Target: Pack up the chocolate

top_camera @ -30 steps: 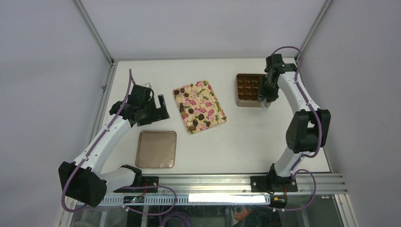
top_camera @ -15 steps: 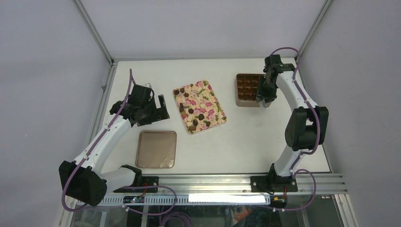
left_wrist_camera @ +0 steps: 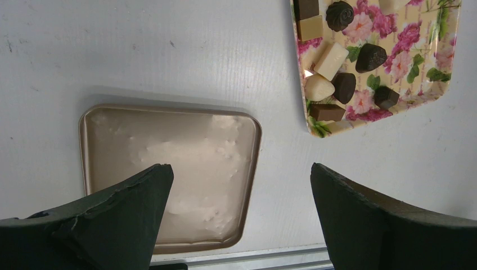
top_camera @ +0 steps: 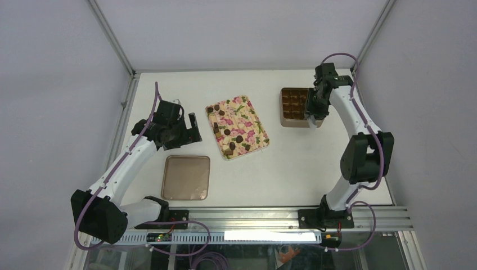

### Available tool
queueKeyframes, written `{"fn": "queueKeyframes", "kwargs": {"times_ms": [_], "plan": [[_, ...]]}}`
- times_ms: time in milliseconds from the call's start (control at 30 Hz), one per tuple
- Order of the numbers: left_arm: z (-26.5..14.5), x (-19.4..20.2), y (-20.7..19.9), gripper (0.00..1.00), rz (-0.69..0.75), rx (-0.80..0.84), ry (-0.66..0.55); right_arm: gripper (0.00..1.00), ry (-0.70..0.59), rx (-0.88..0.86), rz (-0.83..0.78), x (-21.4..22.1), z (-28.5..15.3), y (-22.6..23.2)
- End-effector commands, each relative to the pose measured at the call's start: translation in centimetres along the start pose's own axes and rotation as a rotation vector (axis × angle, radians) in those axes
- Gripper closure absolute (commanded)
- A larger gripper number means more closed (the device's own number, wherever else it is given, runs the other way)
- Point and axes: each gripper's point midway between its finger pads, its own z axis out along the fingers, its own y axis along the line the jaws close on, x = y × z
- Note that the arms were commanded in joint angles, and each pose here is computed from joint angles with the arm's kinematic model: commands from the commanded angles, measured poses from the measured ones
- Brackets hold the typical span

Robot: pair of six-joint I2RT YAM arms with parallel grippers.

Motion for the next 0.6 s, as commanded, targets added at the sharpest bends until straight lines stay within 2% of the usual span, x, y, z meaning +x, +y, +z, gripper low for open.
{"fn": "queueKeyframes", "kwargs": {"times_ms": [0, 133, 267, 333, 567], "plan": [[-0.8, -1.8, -0.8, 0.01, -0.011, 0.045, -0.065, 0.67, -0.255, -0.160, -0.084, -2.2, -7.3, 4.4], [-0.8, -1.9, -1.1, 0.01, -0.021, 0.055, -0.068, 0.67, -0.260, -0.238, -0.233, 0.7, -8.3, 9.2], [-0.8, -1.8, -1.2, 0.01, -0.026, 0.063, -0.074, 0.66, -0.189, -0.276, -0.393, 5.3, -7.2, 13.9], [-0.9, -1.7, -1.1, 0.01, -0.029, 0.064, -0.074, 0.66, -0.136, -0.278, -0.440, 7.3, -6.1, 15.3], [-1.0, -1.5, -0.8, 0.01, -0.031, 0.061, -0.080, 0.64, -0.071, -0.244, -0.555, 10.1, -3.6, 18.3]]}}
